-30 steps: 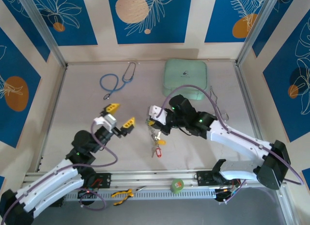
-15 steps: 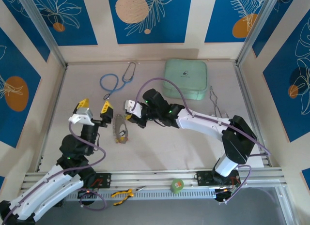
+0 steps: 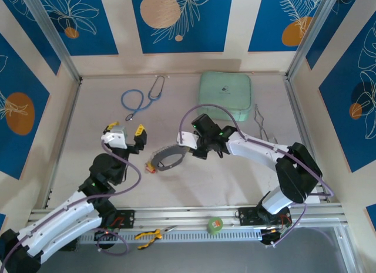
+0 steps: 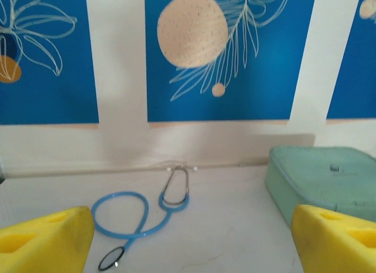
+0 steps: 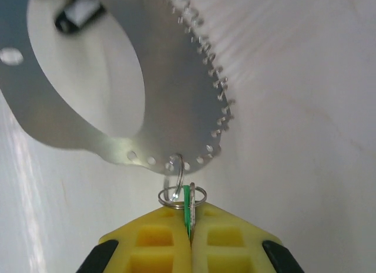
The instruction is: Put the keys on the keyring
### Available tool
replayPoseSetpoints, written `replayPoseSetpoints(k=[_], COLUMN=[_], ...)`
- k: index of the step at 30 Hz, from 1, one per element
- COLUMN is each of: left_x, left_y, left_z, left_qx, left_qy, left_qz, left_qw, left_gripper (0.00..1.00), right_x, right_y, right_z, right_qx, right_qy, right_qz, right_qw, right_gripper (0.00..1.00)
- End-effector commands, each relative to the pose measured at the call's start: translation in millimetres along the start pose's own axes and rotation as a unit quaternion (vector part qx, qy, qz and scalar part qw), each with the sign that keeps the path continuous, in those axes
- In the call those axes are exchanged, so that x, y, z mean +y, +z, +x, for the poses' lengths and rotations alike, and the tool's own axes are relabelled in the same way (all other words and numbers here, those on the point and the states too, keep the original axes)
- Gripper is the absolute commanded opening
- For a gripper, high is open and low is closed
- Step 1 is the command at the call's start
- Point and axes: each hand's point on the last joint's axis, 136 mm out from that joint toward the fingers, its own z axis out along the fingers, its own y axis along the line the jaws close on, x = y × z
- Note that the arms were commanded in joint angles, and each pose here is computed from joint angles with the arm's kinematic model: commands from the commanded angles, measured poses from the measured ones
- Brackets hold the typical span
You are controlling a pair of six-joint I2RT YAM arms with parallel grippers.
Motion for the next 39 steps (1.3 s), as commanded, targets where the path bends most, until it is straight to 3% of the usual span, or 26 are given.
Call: replayPoseSetpoints(k=[1, 11, 13, 16, 19, 22, 26, 28, 30, 36, 39], left_x=[-4.6, -11.4, -11.6, -7.7, -1.3, 6.2, 23.6, 34.6, 48.5, 79.6, 91.6], left_y=[4.7, 21.0, 23.8, 27.4, 30.8, 34.8, 40.2, 42.5, 44.2, 44.8, 45.1], left_z=[5.9, 19.5, 20.5, 21.5, 23.7, 27.2, 34.5, 41.3, 52.8, 85.1, 94.3], left_qx=[-0.005, 0.005, 0.006, 0.008, 0.016, 0.029, 0.047, 0.056, 0.07, 0.103, 0.108], left_qy=[-0.004, -0.003, 0.0, 0.005, 0.011, 0.02, 0.035, 0.042, 0.048, 0.077, 0.099], left_qz=[0.005, 0.0, -0.004, -0.015, -0.027, -0.038, -0.059, -0.069, -0.085, -0.131, -0.157], left_qw=[1.0, 1.0, 1.0, 1.0, 0.999, 0.999, 0.997, 0.995, 0.993, 0.983, 0.977], left_gripper=[0.87, 0.87, 0.87, 0.88, 0.91, 0.95, 0.98, 0.98, 0.98, 0.98, 0.98], right_x=[7.7, 32.4, 38.1, 51.1, 61.9, 56.9, 13.1, -25.3, -75.1, -137.9, -151.7], right_y=[-6.3, -1.0, -1.7, -8.6, -16.9, -30.2, -70.9, -90.6, -104.0, -99.3, -92.2], right_z=[41.8, 120.5, 126.3, 125.1, 116.6, 89.2, 30.8, 24.3, 49.6, 155.0, 181.2], right_qx=[0.084, 0.247, 0.259, 0.258, 0.231, 0.149, -0.054, -0.139, -0.173, -0.176, -0.194], right_qy=[-0.049, -0.073, -0.078, -0.047, -0.005, 0.057, 0.154, 0.219, 0.311, 0.51, 0.515], right_qz=[-0.002, -0.035, -0.039, -0.068, -0.094, -0.098, -0.039, 0.032, 0.14, 0.267, 0.316], right_qw=[0.995, 0.966, 0.962, 0.963, 0.968, 0.982, 0.986, 0.965, 0.924, 0.799, 0.773], right_gripper=[0.0, 0.01, 0.08, 0.26, 0.33, 0.34, 0.34, 0.35, 0.39, 0.39, 0.39])
